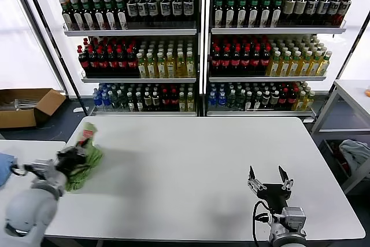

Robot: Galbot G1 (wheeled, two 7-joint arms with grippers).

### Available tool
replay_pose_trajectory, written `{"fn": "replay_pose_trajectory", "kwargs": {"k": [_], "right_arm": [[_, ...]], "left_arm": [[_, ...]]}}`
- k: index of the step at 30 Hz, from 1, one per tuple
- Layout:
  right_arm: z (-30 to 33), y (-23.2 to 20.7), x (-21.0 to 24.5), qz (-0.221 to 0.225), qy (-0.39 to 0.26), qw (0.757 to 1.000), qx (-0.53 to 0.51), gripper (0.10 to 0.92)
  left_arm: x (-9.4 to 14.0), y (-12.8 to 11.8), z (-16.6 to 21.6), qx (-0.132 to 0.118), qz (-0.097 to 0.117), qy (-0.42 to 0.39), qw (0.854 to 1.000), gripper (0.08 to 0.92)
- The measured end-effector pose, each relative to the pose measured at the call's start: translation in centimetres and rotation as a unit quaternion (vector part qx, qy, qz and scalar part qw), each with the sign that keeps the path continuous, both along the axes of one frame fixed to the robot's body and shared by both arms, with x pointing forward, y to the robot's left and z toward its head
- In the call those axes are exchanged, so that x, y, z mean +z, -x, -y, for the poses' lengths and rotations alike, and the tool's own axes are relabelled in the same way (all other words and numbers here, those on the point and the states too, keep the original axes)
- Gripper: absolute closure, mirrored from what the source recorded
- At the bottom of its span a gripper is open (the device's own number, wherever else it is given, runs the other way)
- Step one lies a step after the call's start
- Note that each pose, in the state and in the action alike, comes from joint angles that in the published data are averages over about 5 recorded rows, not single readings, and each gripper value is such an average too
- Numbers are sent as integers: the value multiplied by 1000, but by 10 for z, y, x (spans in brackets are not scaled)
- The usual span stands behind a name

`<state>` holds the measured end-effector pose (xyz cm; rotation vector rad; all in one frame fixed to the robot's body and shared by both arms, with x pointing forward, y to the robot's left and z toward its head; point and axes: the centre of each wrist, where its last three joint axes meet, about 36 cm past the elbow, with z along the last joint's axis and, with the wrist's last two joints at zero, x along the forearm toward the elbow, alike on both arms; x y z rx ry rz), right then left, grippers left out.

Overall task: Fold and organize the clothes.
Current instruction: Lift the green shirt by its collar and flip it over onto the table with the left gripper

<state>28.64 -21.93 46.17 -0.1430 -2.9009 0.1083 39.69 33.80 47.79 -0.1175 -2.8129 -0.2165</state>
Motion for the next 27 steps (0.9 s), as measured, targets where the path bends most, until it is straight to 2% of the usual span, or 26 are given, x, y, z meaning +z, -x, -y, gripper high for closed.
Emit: {"fn": "replay_pose_trajectory", "kwargs": {"k": [6,12,15,27], "right_arm": [[-6,7,-3,-9,3,1000,-8,200],[-8,12,-1,-14,14,1000,-14,200],[-10,13,-1,-16,17,1000,-16,200],[-16,6,-6,-29,5,1000,-9,200]], "left_arm": [[-31,6,82,-54,-34,19,998,880],[-48,-1,129,-77,-51,32,995,868],[-48,-6,144,-86,-50,39,994,812],[-38,-8,186,-118,-38,132,983,476]]}}
